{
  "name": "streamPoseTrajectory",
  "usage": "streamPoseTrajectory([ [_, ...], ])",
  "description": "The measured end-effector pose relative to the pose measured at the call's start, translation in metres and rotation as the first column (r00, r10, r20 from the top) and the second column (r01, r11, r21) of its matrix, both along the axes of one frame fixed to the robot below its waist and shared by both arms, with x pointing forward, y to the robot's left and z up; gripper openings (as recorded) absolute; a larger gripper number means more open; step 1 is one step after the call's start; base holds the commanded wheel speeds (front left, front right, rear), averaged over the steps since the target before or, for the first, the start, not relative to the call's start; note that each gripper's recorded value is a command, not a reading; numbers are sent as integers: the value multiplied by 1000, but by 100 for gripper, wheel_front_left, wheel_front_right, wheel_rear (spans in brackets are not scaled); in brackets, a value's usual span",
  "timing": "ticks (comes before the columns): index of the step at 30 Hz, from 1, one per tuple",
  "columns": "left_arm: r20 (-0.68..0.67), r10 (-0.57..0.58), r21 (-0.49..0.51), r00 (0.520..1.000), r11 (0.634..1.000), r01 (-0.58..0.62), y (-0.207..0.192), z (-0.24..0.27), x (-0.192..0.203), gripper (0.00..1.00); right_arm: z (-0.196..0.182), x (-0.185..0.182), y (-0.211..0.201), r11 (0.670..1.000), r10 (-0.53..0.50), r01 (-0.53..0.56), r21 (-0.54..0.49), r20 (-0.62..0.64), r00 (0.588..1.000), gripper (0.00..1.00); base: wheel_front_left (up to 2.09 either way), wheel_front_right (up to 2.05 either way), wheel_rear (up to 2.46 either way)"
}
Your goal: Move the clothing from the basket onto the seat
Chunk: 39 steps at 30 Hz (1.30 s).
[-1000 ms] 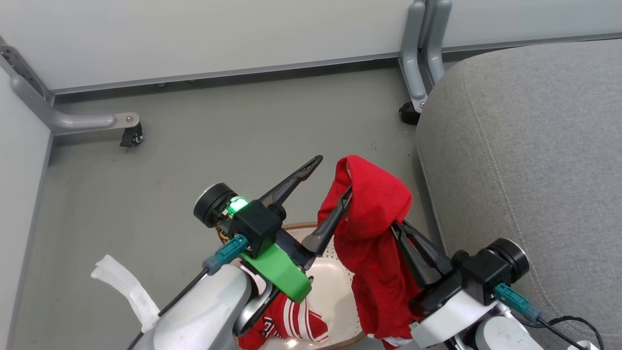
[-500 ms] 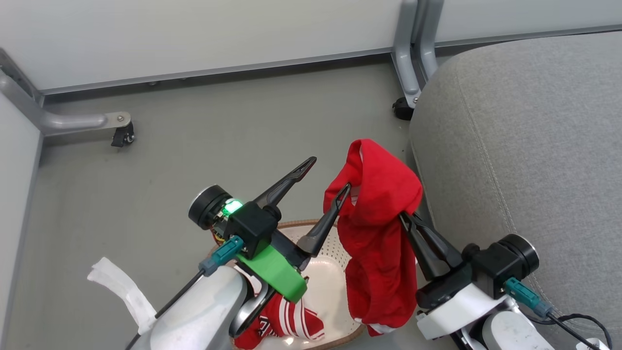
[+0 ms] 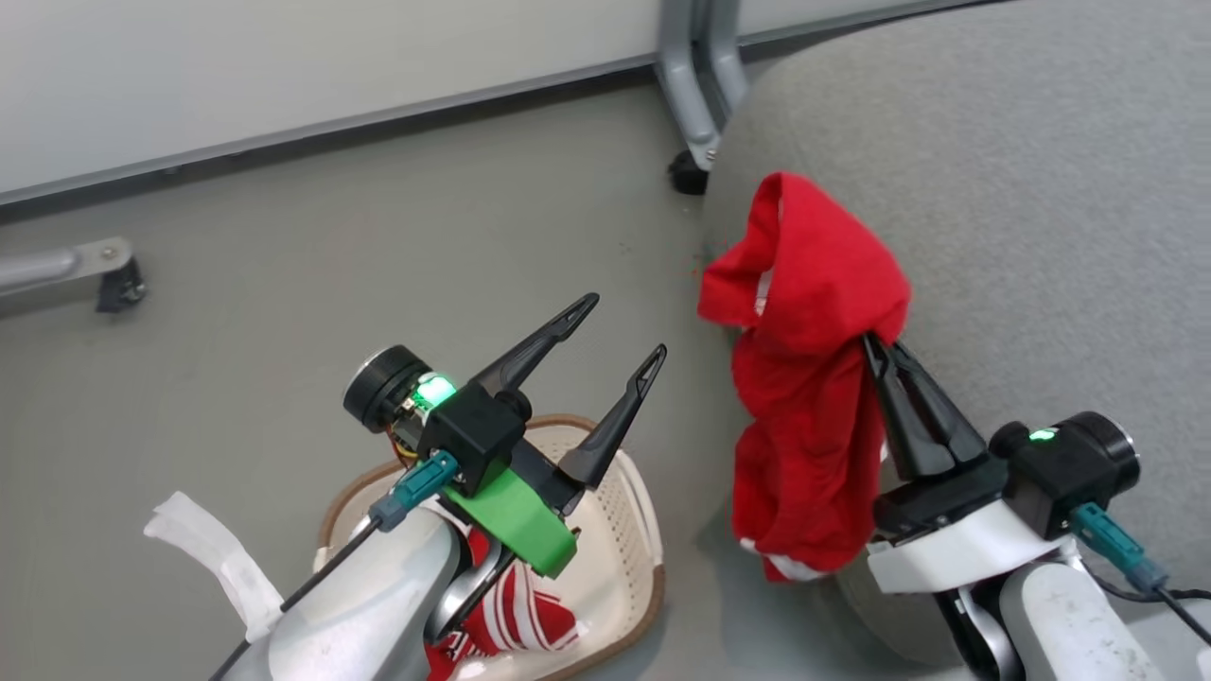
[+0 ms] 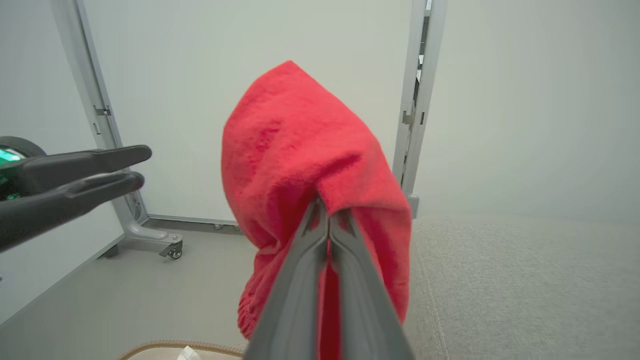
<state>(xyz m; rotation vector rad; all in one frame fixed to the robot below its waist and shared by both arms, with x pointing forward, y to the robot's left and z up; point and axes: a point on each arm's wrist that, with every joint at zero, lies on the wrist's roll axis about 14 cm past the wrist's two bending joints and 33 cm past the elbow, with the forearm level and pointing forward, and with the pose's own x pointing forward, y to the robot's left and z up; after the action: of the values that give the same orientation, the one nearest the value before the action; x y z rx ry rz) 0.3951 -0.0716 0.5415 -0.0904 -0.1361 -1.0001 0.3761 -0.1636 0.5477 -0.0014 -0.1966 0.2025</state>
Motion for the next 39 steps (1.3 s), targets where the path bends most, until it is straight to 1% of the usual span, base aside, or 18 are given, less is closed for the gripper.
streamPoseTrajectory([
  [4,-8,-66,1,998,998,66,-19,-4,-3,100,6,-8,-29,995,-95,95,-22,16,995,0,0,0,0],
  [7,-5,-124,-10,992,992,124,-36,-3,-5,100,13,-16,-55,983,-181,182,-38,36,983,0,0,0,0],
  [14,-14,-237,-34,971,971,237,-69,-4,-8,100,23,-34,-102,937,-335,339,-86,59,940,0,0,0,0],
  [16,-41,-257,-59,966,965,254,-75,-7,-6,100,23,-33,-114,922,-373,377,-93,58,926,0,0,0,0],
  [19,-47,-282,-66,958,958,279,-81,-12,-1,100,24,-27,-127,903,-413,418,-100,60,909,0,0,0,0],
  [22,-67,-301,-63,951,953,297,-84,-22,6,100,33,-14,-145,882,-454,461,-100,90,887,0,0,0,0],
  [25,-82,-319,-62,944,947,314,-86,-34,14,100,44,3,-169,853,-505,516,-80,129,854,0,0,0,0],
  [29,-98,-330,-57,939,944,326,-86,-48,28,100,56,32,-194,830,-534,552,-80,171,828,0,0,0,0],
  [31,-114,-332,-59,936,943,328,-85,-58,35,100,63,48,-211,816,-555,575,-61,195,809,0,0,0,0],
  [37,-153,-349,-82,925,937,340,-85,-85,49,100,67,91,-251,783,-591,617,-74,219,776,0,0,0,0],
  [39,-170,-345,-81,923,939,335,-83,-97,55,100,68,104,-258,778,-593,623,-79,234,770,0,0,0,0],
])
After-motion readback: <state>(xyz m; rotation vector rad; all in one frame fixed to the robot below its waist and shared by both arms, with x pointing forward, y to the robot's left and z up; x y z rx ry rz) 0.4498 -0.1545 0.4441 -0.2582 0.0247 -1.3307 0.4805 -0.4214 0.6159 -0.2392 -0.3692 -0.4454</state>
